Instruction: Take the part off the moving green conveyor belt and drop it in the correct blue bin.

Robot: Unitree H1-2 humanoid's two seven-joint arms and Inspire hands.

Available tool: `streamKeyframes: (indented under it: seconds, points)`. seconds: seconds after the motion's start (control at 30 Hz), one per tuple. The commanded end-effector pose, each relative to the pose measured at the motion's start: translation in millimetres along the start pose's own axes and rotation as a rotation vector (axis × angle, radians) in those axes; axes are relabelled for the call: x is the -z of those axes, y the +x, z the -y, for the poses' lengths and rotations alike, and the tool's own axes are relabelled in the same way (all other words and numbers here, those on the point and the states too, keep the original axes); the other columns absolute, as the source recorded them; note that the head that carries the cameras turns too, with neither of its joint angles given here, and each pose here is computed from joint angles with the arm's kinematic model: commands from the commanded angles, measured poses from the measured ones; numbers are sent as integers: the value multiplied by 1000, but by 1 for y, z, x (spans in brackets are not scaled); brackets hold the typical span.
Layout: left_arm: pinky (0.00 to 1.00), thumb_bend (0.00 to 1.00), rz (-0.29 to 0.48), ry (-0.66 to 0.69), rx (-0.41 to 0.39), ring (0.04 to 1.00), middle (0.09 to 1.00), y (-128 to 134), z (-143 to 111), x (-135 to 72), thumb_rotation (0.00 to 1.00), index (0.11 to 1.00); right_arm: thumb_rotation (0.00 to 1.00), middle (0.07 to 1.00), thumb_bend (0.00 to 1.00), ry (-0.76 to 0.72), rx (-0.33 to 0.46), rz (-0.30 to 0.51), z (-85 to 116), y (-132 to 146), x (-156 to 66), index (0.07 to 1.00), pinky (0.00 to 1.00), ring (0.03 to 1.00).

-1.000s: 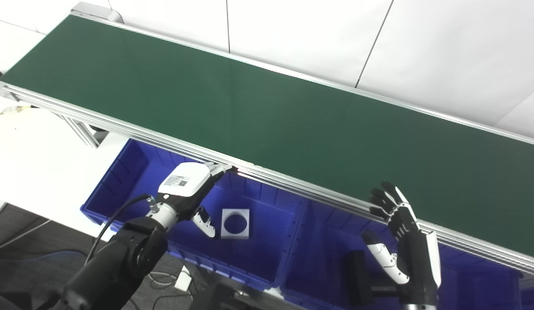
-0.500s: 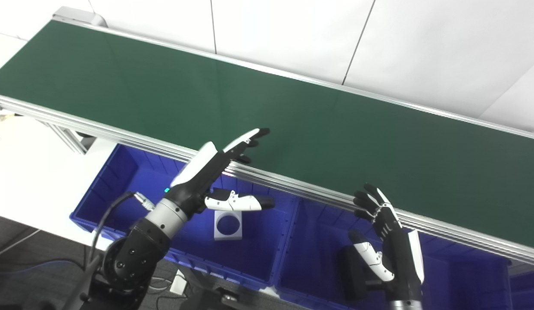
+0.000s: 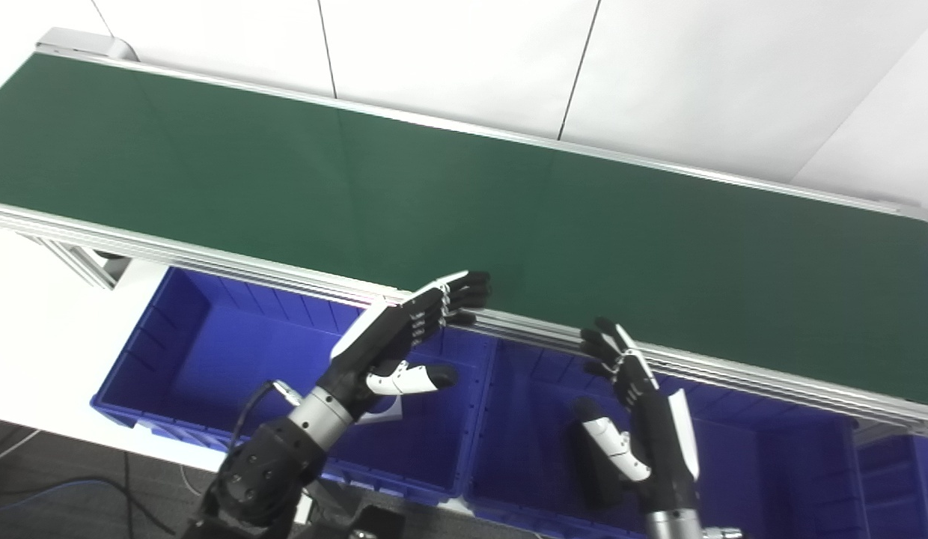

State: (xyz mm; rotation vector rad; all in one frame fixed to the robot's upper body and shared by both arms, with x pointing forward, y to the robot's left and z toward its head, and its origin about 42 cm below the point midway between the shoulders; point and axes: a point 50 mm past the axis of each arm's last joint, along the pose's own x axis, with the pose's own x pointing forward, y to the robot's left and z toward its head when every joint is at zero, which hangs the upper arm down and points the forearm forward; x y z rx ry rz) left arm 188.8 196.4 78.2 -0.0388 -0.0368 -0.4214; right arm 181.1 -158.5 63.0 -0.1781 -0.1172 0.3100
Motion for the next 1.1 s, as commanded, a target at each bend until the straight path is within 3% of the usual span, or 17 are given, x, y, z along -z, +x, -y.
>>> streamKeyframes:
  seconds: [0.0, 0.23, 0.4, 0.57, 1.07]
  points:
    - [783, 913, 76, -26, 25, 811, 824, 7, 1, -3, 622, 824, 717, 853, 704, 13, 25, 78, -4, 2, -7, 905, 770, 833]
    - [783, 917, 2, -74, 33, 807, 810, 1, -3, 28, 624, 802, 743, 865, 699, 4, 37, 68, -18, 4, 0, 906, 771, 842]
    - [791, 926, -3, -104, -4, 811, 817, -4, -14, 43, 609, 792, 762, 869, 694, 0, 38, 65, -23, 7, 3, 908, 776, 844]
    - [792, 874, 15, -118, -28, 797, 807, -6, -22, 49, 596, 791, 766, 865, 703, 13, 42, 61, -24, 11, 4, 904, 782, 846]
    - [769, 929, 40, -104, -80, 775, 778, -14, -32, 60, 551, 759, 763, 860, 699, 15, 41, 46, -28, 11, 13, 906, 779, 844]
